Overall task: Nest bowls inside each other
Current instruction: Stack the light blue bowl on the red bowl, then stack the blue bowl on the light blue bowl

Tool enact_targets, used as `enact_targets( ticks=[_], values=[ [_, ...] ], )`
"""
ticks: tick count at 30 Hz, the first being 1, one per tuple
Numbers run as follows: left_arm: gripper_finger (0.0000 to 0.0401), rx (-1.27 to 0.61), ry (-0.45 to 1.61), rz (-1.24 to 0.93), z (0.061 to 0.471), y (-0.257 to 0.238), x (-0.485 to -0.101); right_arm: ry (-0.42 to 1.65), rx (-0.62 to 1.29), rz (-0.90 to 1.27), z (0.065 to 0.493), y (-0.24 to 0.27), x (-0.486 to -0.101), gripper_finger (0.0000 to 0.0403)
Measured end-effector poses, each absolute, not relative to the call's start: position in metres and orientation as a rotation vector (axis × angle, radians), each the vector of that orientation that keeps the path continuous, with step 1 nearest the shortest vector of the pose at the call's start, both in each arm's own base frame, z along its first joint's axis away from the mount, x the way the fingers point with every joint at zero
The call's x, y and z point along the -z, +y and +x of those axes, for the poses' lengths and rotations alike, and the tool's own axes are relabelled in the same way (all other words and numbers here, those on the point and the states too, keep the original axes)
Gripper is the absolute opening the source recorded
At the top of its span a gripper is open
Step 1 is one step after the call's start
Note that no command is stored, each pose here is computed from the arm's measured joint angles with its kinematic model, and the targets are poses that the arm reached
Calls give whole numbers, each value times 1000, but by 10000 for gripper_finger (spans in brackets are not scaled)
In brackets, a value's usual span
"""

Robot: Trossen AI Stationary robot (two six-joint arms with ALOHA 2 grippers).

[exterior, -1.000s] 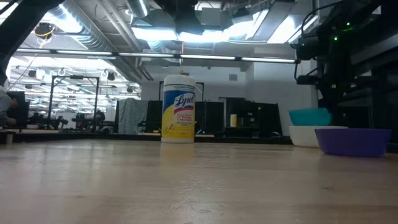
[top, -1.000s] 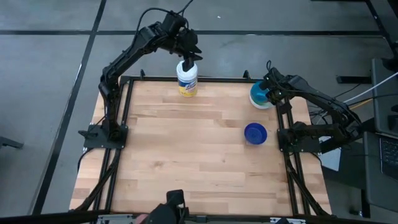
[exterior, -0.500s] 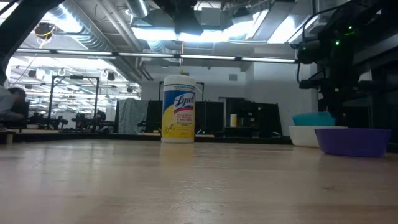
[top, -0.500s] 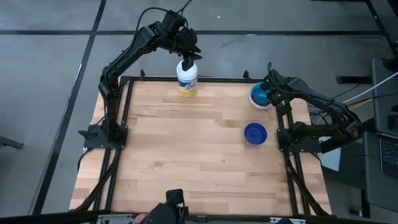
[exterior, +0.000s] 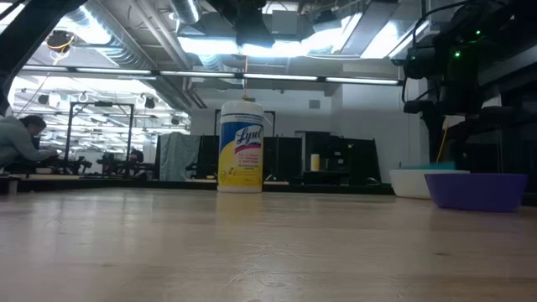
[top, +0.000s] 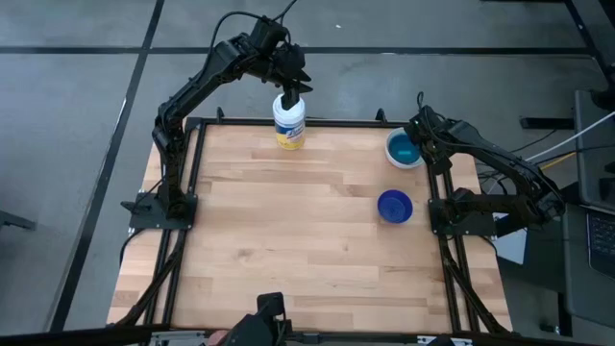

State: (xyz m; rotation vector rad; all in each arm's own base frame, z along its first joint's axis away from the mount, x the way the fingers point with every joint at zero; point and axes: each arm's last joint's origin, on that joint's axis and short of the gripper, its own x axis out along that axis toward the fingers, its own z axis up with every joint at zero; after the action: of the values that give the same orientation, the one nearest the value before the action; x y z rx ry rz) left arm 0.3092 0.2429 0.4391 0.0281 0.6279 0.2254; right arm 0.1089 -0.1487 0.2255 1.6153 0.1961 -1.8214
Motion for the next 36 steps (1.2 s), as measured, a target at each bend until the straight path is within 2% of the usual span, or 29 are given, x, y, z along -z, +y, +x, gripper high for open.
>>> enact_targets(
  ticks=[5, 10, 18, 21, 28, 36],
  values=[
    [145, -225, 628, 28, 309, 243, -439, 174, 1800, 1611, 107, -147, -230, 234],
    [145, -226, 627, 29, 309, 243, -439, 95, 1647, 1554, 110, -142, -245, 246],
    [145, -248, 549, 49, 313, 245, -446, 67, 969, 1419, 147, -114, -284, 217],
    [145, -222, 526, 31, 316, 243, -447, 107, 784, 1395, 164, -94, -292, 205],
    [145, -199, 528, 5, 328, 224, -449, 489, 567, 1306, 194, -39, -272, 190],
    [145, -205, 548, 45, 342, 191, -457, 990, 535, 1110, 192, 0, -238, 190]
  ],
)
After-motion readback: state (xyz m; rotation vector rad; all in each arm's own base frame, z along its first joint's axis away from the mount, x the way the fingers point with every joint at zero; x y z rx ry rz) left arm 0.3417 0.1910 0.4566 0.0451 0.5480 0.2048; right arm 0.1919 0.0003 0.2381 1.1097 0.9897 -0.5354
